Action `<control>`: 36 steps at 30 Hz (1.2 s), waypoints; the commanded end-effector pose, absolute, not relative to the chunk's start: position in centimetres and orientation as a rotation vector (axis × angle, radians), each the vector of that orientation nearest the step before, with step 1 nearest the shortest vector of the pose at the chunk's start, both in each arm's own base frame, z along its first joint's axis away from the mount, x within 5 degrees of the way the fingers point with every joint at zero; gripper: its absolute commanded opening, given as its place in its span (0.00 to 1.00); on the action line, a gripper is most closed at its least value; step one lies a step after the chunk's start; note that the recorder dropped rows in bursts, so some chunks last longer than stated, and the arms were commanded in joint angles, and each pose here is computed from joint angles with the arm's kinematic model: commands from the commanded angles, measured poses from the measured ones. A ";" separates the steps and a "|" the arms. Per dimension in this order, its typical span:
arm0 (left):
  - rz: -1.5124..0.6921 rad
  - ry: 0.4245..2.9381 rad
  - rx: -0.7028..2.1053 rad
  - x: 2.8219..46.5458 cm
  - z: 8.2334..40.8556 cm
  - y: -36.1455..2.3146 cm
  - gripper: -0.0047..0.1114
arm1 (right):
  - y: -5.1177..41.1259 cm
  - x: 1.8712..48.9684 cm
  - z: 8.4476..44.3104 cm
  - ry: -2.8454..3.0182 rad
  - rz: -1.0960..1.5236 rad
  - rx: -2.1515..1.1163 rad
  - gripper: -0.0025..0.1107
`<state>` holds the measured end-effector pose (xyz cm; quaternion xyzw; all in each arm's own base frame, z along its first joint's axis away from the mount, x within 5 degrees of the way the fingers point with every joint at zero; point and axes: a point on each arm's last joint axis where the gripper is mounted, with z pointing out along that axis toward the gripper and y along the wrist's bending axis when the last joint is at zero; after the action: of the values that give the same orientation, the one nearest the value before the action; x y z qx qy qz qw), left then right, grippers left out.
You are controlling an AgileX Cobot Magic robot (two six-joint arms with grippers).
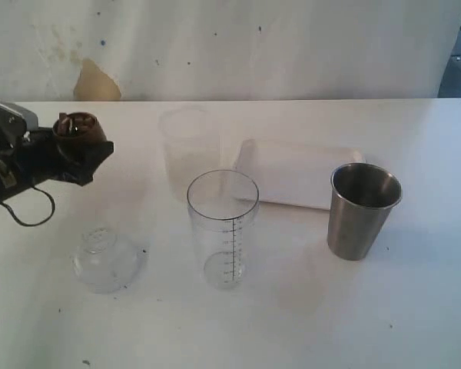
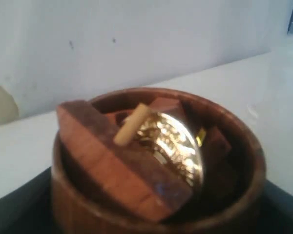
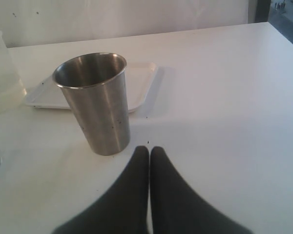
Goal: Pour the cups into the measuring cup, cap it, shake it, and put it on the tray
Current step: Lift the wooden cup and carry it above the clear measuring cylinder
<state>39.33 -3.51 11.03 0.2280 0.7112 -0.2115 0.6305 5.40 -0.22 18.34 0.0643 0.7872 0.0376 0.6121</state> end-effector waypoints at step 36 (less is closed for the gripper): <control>-0.620 1.608 0.906 32.8 25.1 -14.7 0.04 | -0.2 5.4 18.3 1.814 0.061 0.119 0.02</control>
<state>33.43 -13.71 24.62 0.3794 0.6889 -0.2554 0.5623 5.40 -0.22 18.34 0.0570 0.7878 0.0319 0.6125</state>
